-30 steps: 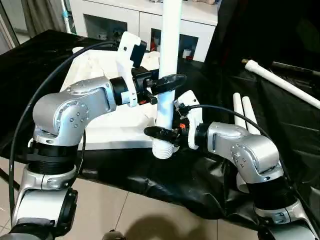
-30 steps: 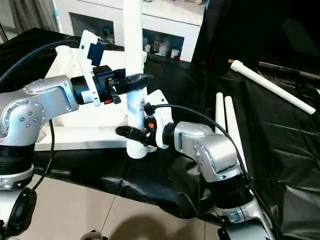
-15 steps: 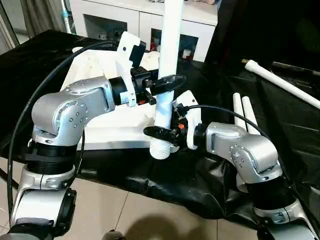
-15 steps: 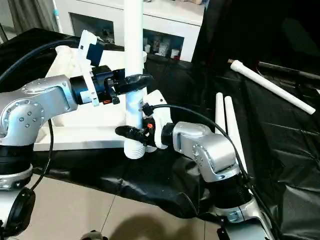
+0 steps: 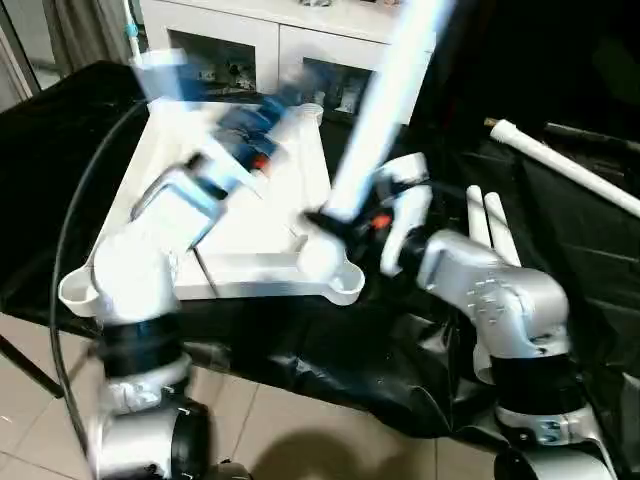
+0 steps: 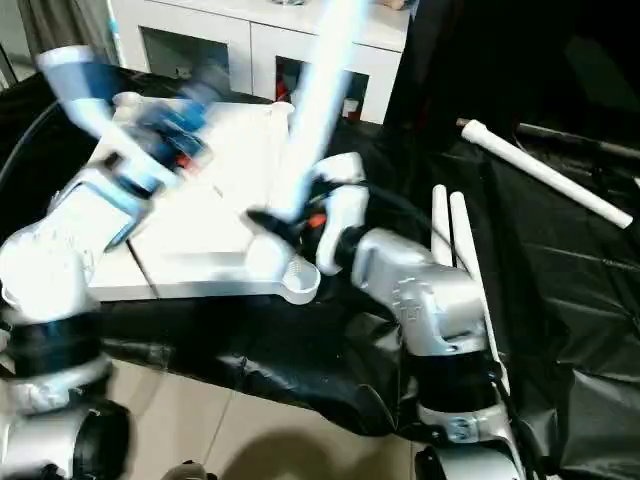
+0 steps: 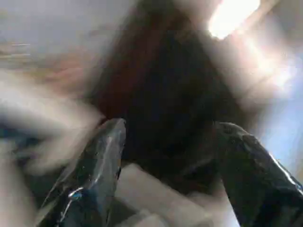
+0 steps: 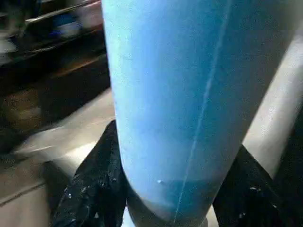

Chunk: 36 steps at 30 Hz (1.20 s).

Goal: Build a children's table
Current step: Pick table leg, then move to table

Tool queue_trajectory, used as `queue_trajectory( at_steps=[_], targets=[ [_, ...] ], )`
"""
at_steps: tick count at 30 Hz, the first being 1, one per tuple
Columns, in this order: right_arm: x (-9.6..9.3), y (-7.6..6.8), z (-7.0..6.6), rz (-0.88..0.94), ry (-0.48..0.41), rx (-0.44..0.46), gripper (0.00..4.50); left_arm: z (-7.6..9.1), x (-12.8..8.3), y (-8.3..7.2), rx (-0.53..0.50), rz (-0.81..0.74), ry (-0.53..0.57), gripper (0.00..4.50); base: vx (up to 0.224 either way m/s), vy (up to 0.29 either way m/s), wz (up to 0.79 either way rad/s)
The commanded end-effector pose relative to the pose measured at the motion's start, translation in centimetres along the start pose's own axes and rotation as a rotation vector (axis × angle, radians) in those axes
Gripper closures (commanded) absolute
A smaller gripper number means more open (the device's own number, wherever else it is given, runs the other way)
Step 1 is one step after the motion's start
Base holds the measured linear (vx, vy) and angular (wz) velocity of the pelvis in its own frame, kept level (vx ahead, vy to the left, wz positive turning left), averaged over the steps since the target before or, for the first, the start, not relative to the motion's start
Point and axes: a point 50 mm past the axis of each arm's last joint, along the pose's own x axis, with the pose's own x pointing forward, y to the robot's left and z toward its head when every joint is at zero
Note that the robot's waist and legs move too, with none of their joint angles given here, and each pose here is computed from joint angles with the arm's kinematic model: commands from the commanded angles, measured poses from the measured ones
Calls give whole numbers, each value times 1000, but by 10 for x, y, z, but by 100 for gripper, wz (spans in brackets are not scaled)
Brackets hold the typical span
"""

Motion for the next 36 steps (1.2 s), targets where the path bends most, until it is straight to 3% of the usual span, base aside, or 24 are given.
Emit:
queue_trajectory(
  at_steps=[1,3,5,8,11,12,16,18,21,25,26,28,30,36],
  targets=[
    [-11,-17,4,-157,-41,-160,266,-3,-10,9,307,164,78,127,0,0,0],
    [-18,-20,-3,-206,18,-255,266,-11,-27,21,471,234,177,127,0,0,0],
    [-30,-16,-12,-237,19,-191,266,-15,-56,35,569,423,142,127,0,0,0],
    [-33,-11,-18,-258,8,-146,266,-18,-71,38,581,477,113,127,0,0,0],
    [-45,-1,-34,-263,15,-121,266,-32,-92,29,600,556,117,127,0,0,0],
    [-51,-1,-41,-282,12,-76,266,-39,-96,25,593,568,133,127,0,0,0],
    [-60,-11,-41,-323,14,-85,266,-48,-90,16,575,555,150,127,-26,124,2],
    [-57,-15,-33,-335,-19,-62,266,-49,-82,19,564,517,144,127,-58,194,9],
    [-59,-18,-41,-379,7,-75,266,-62,-87,30,652,535,200,127,-104,185,19],
    [-62,-18,-48,-398,12,-49,266,-67,-94,29,622,583,232,127,-64,166,22],
    [-63,-22,-49,-435,18,-53,266,-68,-93,27,664,588,230,127,-58,113,13],
    [-60,-24,-43,-439,-3,-28,266,-69,-85,19,672,600,228,127,-67,121,-21],
    [-61,-23,-47,-428,19,-79,266,-73,-80,16,644,608,210,127,-92,99,-23],
    [-60,-25,-42,-419,15,-64,266,-74,-71,21,672,641,217,127,-90,-111,8]
  ],
)
